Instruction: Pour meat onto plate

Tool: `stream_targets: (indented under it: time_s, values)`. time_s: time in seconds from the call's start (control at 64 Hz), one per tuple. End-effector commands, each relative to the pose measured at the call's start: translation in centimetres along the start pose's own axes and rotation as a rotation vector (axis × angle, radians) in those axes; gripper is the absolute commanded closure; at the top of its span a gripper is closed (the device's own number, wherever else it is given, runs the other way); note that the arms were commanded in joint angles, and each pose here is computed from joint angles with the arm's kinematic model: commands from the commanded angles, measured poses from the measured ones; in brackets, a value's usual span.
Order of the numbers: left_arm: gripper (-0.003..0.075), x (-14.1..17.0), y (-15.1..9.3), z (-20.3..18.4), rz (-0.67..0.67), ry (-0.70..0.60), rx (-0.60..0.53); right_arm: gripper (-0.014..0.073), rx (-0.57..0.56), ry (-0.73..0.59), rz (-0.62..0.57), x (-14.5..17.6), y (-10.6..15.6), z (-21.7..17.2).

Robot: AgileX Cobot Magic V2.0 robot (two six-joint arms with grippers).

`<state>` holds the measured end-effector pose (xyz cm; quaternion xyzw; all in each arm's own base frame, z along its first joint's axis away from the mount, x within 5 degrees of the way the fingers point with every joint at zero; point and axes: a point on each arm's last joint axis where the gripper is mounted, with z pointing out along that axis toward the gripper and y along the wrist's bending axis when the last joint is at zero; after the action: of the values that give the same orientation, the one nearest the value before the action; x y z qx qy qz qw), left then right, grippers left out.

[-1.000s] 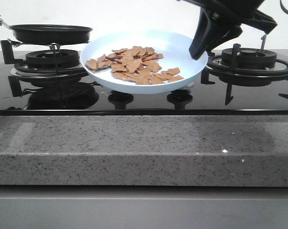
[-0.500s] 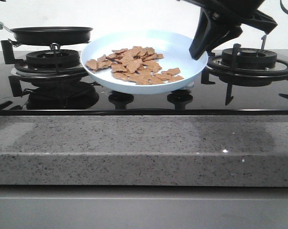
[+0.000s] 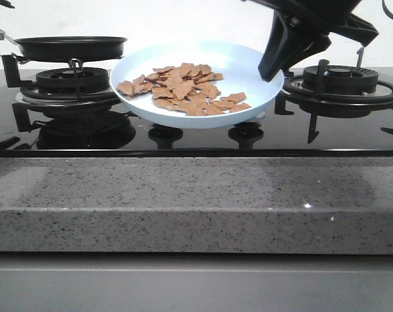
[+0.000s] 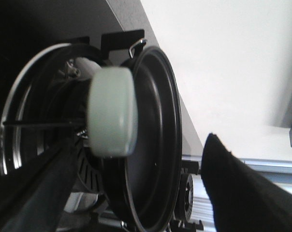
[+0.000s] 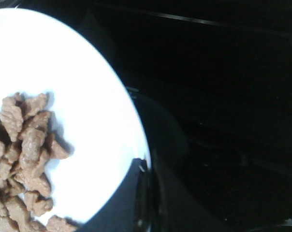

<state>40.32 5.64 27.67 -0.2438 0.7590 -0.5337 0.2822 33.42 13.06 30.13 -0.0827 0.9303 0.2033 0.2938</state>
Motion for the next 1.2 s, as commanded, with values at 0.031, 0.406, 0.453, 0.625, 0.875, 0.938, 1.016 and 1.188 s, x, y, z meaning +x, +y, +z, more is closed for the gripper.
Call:
stream_targets:
  time_s: [0.031, 0.406, 0.453, 0.625, 0.875, 0.938, 1.016, 1.188]
  values:
    - [0.0195, 0.7, -3.7, -1.2, 0.044, 0.022, 0.108, 0.0663, -0.024, -0.107, -0.011, -1.1, 0.9, -2.2]
    - [0.0213, 2.2, -6.4, -2.8, 0.16, 0.043, 0.083, 0.0663, -0.024, -0.107, -0.011, -1.1, 0.9, -2.2]
    - [0.0258, 2.5, -6.8, -3.1, 0.195, 0.048, 0.079, 0.0663, -0.024, -0.107, -0.011, -1.1, 0.9, -2.2]
    - [0.0512, 3.6, -8.3, -3.8, 0.265, 0.072, 0.077, 0.0663, -0.024, -0.107, -0.011, -1.1, 0.9, -2.2]
    - [0.0738, 5.7, -10.8, -4.4, 0.368, 0.088, 0.074, 0.0663, -0.024, -0.107, -0.011, -1.1, 0.9, -2.2]
    - [0.0741, 6.3, -11.4, -4.4, 0.403, 0.088, 0.059, 0.0663, -0.024, -0.107, -0.011, -1.1, 0.9, -2.2]
    - [0.0741, 7.1, -12.0, -4.3, 0.454, 0.099, 0.033, 0.0663, -0.024, -0.107, -0.011, -1.1, 0.9, -2.2]
    - [0.0741, 10.7, -14.3, -4.7, 0.697, 0.059, -0.084, 0.0663, -0.024, -0.107, -0.011, -1.1, 0.9, -2.2]
